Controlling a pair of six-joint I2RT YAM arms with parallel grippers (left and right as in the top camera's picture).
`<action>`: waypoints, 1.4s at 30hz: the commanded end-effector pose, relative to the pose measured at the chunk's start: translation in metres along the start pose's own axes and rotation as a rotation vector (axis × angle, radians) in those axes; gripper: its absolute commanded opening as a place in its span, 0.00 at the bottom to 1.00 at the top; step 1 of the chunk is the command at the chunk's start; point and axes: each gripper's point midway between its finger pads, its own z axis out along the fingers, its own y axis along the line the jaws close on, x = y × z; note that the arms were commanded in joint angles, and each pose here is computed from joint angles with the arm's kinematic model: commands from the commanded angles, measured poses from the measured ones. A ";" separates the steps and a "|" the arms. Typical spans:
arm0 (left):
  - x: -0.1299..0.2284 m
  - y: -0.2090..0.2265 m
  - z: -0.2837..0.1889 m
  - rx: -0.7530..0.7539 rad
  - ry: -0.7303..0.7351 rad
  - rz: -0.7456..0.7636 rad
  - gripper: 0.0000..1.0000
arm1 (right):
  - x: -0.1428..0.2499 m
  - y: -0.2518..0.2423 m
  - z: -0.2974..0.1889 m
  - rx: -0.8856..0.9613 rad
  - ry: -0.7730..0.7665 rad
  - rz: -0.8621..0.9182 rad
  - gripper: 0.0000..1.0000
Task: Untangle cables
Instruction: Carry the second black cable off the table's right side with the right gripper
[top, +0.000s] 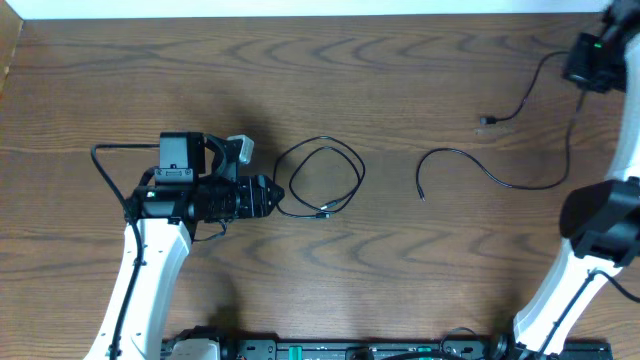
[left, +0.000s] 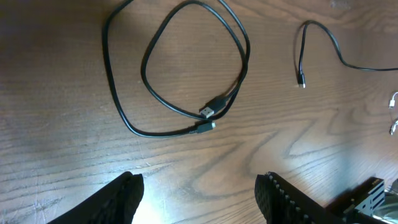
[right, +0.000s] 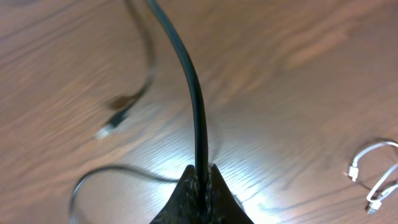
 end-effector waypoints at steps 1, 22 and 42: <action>0.007 0.001 0.002 0.010 0.014 0.014 0.63 | -0.014 -0.055 -0.006 0.035 -0.040 0.143 0.01; 0.005 0.005 0.009 0.013 -0.007 0.024 0.63 | -0.050 -0.249 -0.101 -0.005 -0.400 0.543 0.01; -0.002 0.004 0.009 0.015 -0.037 0.043 0.63 | -0.036 -0.290 -0.266 0.201 -0.880 0.745 0.01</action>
